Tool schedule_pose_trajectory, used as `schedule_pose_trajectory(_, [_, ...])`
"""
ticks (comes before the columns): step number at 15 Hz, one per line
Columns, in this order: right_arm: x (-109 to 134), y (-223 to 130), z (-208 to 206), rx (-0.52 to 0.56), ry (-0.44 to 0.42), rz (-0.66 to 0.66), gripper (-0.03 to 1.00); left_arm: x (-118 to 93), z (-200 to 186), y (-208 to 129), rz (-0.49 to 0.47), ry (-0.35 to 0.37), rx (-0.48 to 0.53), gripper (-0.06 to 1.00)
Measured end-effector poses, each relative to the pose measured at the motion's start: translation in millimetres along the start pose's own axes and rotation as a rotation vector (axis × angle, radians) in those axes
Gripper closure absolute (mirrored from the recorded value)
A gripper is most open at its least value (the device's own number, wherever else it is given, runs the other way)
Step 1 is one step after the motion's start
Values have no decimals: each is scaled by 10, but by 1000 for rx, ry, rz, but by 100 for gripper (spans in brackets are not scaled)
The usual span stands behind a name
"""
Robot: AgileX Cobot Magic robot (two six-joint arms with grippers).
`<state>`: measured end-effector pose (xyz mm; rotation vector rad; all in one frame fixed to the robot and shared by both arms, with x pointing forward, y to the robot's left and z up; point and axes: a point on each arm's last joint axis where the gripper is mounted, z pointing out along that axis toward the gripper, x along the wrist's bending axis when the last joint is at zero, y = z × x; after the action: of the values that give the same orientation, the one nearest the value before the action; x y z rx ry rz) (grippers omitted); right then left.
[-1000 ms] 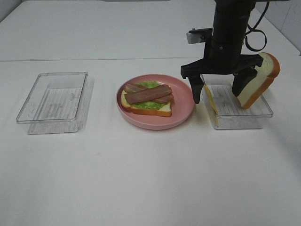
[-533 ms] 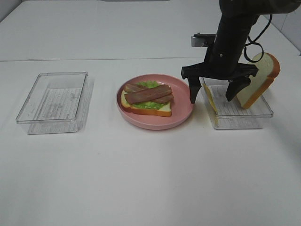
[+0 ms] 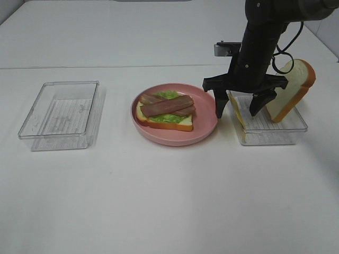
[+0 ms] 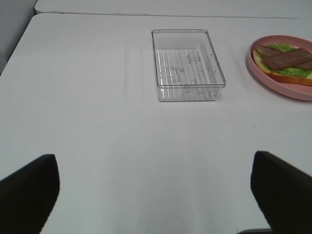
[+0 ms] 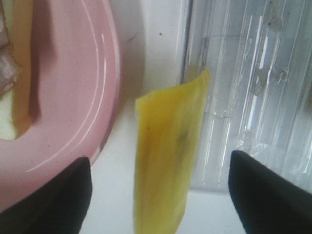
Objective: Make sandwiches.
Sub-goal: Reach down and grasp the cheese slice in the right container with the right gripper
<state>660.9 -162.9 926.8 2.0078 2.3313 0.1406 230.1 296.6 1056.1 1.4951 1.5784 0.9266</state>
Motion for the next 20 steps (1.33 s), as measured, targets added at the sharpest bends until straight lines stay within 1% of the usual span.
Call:
schedule_pose_trajectory(3, [4, -2, 0, 2, 5, 3, 23, 0, 0, 0, 0, 0, 0, -4])
schedule_pose_trajectory(4, [4, -3, 0, 4, 5, 3, 25, 0, 0, 0, 0, 0, 0, -5])
schedule_pose_trajectory(5, [4, -4, 0, 5, 4, 3, 31, 0, 0, 0, 0, 0, 0, -5])
schedule_pose_trajectory(6, [4, -6, 0, 7, 4, 3, 33, 0, 0, 0, 0, 0, 0, -5])
schedule_pose_trajectory(9, [4, -6, 0, 7, 4, -2, 34, 0, 0, 0, 0, 0, 0, -5])
schedule_pose_trajectory(10, [3, -10, 0, 11, 3, -7, 36, 0, 0, 0, 0, 0, 0, -5])
schedule_pose_trajectory(11, [3, -10, 0, 11, 4, -13, 41, 0, 0, 0, 0, 0, 0, -5])
schedule_pose_trajectory(12, [2, -14, 0, 16, 3, -15, 50, 0, 0, 0, 0, 0, 0, -5])
schedule_pose_trajectory(13, [2, -20, 0, 22, 2, -15, 55, 0, 0, 0, 0, 0, 0, -5])
schedule_pose_trajectory(14, [0, -27, 0, 29, 1, -15, 66, 0, 0, 0, 0, 0, 0, -5])
schedule_pose_trajectory(15, [-11, -31, 0, 34, -11, -22, 85, 0, 0, 0, 0, 0, 0, -5])
schedule_pose_trajectory(16, [-14, -31, 0, 34, -15, -24, 88, 0, 0, 0, 0, 0, 0, -5])
schedule_pose_trajectory(17, [-15, -35, -1, 38, -16, -21, 94, 0, 0, 0, 0, 0, 0, -5])
schedule_pose_trajectory(20, [-22, -34, -9, 37, -14, -18, 94, 0, 0, 0, 0, 0, 0, -5])
